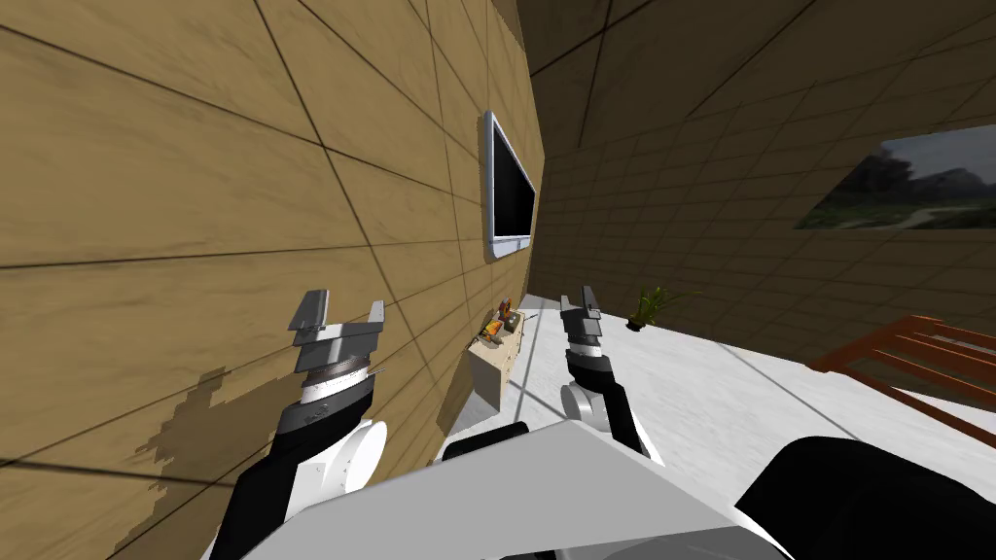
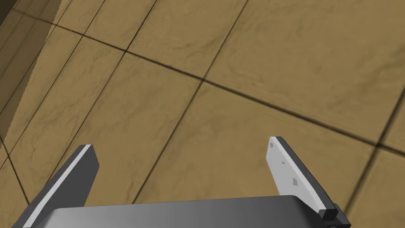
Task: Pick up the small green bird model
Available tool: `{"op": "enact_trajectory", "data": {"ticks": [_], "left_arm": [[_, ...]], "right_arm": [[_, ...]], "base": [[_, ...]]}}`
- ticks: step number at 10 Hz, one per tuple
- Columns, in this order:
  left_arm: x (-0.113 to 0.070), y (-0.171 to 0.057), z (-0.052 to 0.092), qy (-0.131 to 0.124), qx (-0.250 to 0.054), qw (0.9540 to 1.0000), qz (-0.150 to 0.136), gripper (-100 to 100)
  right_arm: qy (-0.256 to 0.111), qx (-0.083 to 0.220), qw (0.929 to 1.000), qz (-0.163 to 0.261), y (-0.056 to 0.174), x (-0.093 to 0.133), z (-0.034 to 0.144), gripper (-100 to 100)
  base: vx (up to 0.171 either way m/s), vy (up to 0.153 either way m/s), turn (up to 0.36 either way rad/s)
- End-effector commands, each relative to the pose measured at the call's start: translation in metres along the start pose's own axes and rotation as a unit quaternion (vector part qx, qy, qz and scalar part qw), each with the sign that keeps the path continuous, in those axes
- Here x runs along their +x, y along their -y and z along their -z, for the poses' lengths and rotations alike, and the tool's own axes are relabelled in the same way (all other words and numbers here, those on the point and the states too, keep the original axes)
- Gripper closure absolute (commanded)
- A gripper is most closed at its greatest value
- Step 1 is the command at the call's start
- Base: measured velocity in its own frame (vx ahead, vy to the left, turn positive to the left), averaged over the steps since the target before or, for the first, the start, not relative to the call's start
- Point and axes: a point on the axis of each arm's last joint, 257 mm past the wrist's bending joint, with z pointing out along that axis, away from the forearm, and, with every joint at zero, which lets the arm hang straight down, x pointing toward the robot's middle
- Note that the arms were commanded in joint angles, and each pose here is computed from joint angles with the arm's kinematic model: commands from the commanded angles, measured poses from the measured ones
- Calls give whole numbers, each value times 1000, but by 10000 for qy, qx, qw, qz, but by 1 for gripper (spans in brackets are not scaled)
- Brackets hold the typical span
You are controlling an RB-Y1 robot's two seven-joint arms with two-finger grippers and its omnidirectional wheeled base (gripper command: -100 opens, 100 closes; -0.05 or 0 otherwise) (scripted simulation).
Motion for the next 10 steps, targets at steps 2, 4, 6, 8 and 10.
{"op": "enact_trajectory", "data": {"ticks": [2,4,6,8,10], "left_arm": [[0,0,0,0,0,10000,0,0],[0,0,0,-1,0,10000,-1,0],[0,0,0,-1,0,10000,-1,0],[0,0,0,-1,0,10000,-2,0],[0,0,0,-1,-1,10000,-2,0]], "right_arm": [[-294,99,9995,114,9,5,-2,-100],[-498,262,9981,235,23,5,-3,-100],[-659,505,9958,390,42,1,-4,-100],[-756,831,9920,573,66,-9,-4,-100],[-785,1026,9893,673,81,-16,-4,-100]], "base": [[26,-60,180],[26,-144,301],[35,-203,394],[31,-231,450],[1,-164,344]]}}
